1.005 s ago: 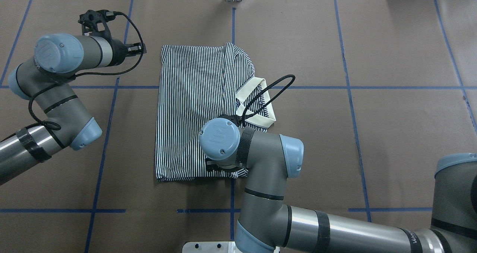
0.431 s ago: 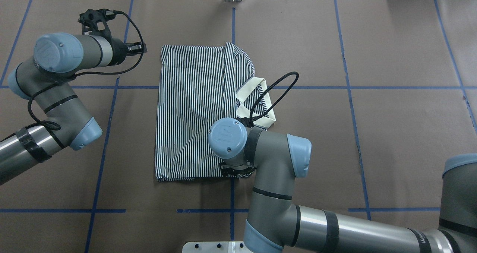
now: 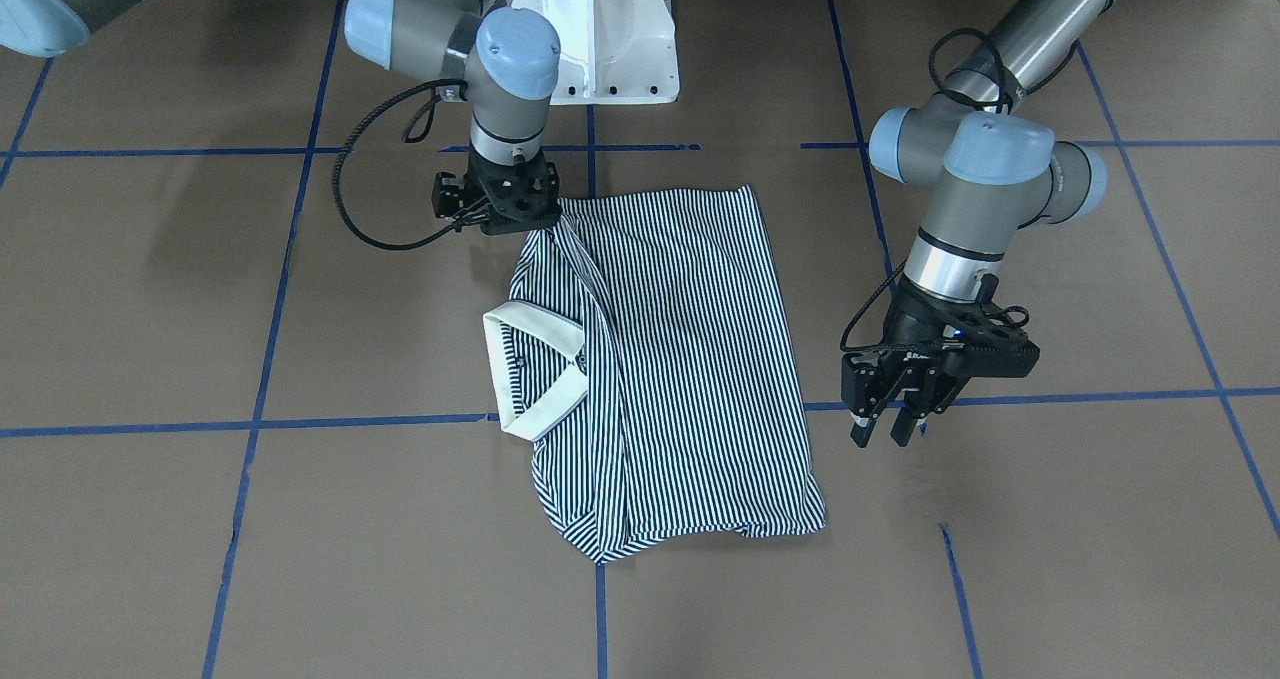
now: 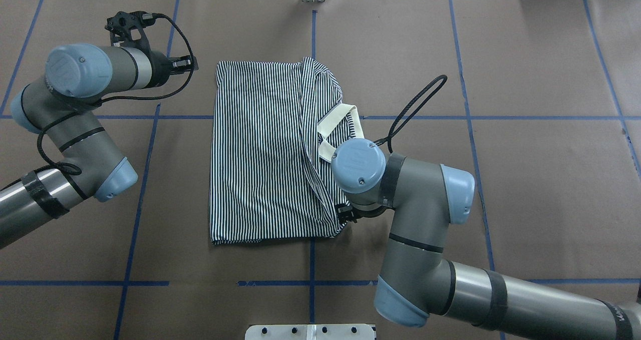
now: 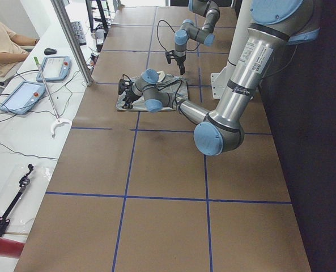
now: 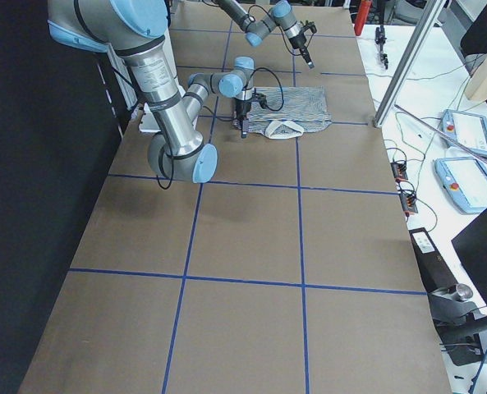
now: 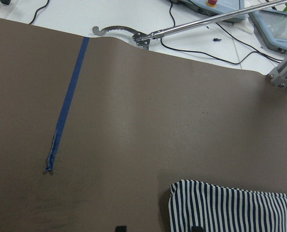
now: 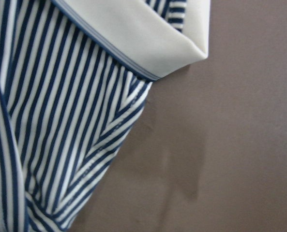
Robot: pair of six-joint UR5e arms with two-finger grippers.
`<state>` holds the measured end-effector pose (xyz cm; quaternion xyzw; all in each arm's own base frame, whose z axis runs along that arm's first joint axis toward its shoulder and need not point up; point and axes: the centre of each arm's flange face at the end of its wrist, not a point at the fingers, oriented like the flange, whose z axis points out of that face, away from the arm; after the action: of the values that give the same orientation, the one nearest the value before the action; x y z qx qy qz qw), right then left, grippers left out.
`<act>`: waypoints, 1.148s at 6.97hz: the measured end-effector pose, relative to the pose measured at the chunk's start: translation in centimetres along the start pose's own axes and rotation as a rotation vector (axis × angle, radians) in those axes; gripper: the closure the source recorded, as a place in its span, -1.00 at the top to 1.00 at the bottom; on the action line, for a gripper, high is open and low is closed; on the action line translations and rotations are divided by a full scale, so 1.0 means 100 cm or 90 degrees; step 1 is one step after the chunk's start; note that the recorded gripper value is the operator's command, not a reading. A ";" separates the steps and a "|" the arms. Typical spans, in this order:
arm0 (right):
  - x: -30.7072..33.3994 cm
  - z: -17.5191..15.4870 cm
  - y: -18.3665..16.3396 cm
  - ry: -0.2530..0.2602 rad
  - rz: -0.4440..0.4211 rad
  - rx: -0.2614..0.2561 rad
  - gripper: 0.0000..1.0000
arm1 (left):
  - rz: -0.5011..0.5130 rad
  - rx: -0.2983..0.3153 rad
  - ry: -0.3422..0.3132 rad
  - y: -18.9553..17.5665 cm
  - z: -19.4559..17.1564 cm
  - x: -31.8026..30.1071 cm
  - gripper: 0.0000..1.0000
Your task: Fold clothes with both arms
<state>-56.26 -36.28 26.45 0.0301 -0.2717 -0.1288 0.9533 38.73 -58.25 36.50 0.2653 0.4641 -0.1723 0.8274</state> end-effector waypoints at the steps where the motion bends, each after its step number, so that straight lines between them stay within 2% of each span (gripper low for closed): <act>1: 0.008 -0.010 -0.005 -0.012 -0.002 0.000 1.00 | 0.000 0.000 0.000 0.000 0.000 0.000 0.08; 4: -0.019 -0.039 -0.048 -0.057 0.017 0.037 1.00 | 0.000 0.000 -0.001 0.000 0.000 -0.001 0.08; 6: -0.041 -0.031 -0.068 -0.106 0.041 0.063 1.00 | 0.001 0.000 -0.001 0.000 0.000 -0.001 0.08; 8: -0.052 -0.022 -0.067 -0.123 0.047 0.062 1.00 | 0.002 -0.001 -0.001 0.001 0.000 -0.001 0.08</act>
<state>-60.90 -41.39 21.09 0.0539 -0.3693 -0.0826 0.9240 38.72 -58.24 36.65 0.2649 0.4630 -0.1711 0.8284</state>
